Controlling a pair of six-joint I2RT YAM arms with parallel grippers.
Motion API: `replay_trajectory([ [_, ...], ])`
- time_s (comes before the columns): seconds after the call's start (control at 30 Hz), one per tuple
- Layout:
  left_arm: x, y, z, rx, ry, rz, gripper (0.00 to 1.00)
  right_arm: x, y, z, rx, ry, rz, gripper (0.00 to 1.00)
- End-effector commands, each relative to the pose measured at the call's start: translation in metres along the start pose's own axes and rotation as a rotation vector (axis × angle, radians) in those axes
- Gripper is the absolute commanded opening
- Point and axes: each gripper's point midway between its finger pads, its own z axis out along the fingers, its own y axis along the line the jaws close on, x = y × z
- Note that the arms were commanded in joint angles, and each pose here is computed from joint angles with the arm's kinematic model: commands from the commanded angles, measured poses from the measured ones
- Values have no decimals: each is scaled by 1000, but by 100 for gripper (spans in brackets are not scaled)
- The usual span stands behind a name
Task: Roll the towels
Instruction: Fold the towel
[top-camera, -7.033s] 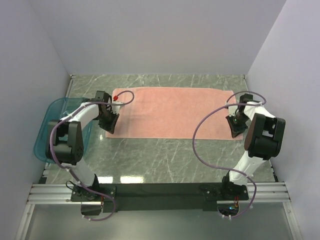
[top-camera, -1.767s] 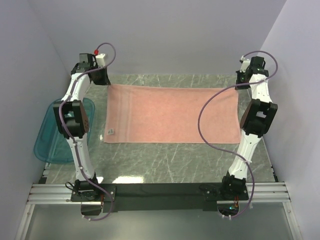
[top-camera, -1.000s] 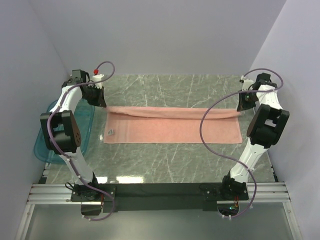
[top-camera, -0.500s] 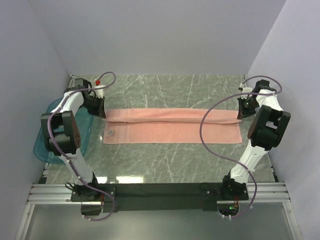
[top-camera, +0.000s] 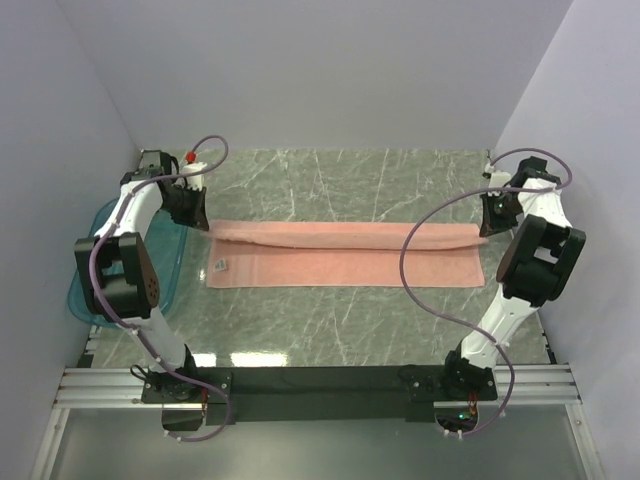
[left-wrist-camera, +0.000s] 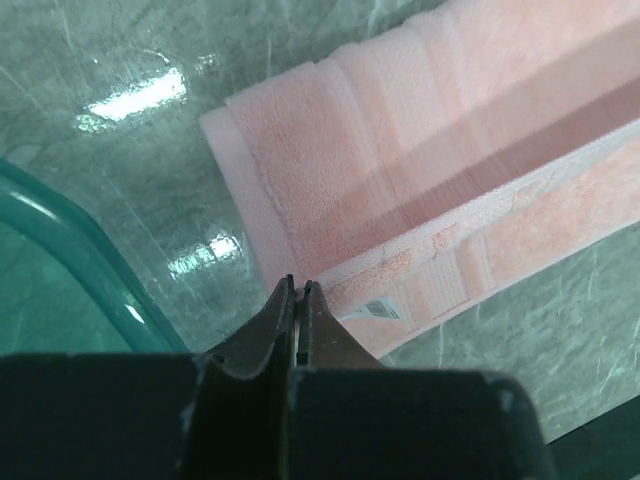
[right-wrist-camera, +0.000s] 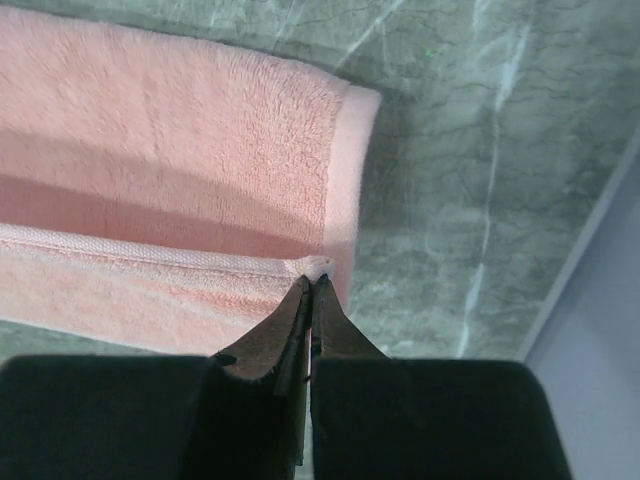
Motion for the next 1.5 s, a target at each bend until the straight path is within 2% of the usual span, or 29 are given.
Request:
replay_trajectory([
  [0.0, 3, 0, -26, -31, -30, 40, 0, -3, -16, -37, 70, -63, -25, 0],
  [0.13, 17, -1, -27, -20, -12, 38, 0, 9, -9, -38, 66, -56, -48, 0],
  [0.5, 70, 4, 7, 6, 110, -14, 0, 61, -11, 14, 82, 85, -41, 0],
  [0.7, 85, 14, 27, -21, 152, -54, 0, 62, -11, 26, 79, 108, -34, 0],
  [0.93, 87, 14, 30, -22, 153, -67, 0, 58, -11, 25, 75, 111, -33, 0],
  [1.1, 74, 9, 22, -13, 120, -77, 0, 49, -9, 20, 61, 92, -23, 0],
  [1.47, 41, -4, -31, -26, 52, -2, 0, 16, -10, -13, 47, 8, -15, 0],
])
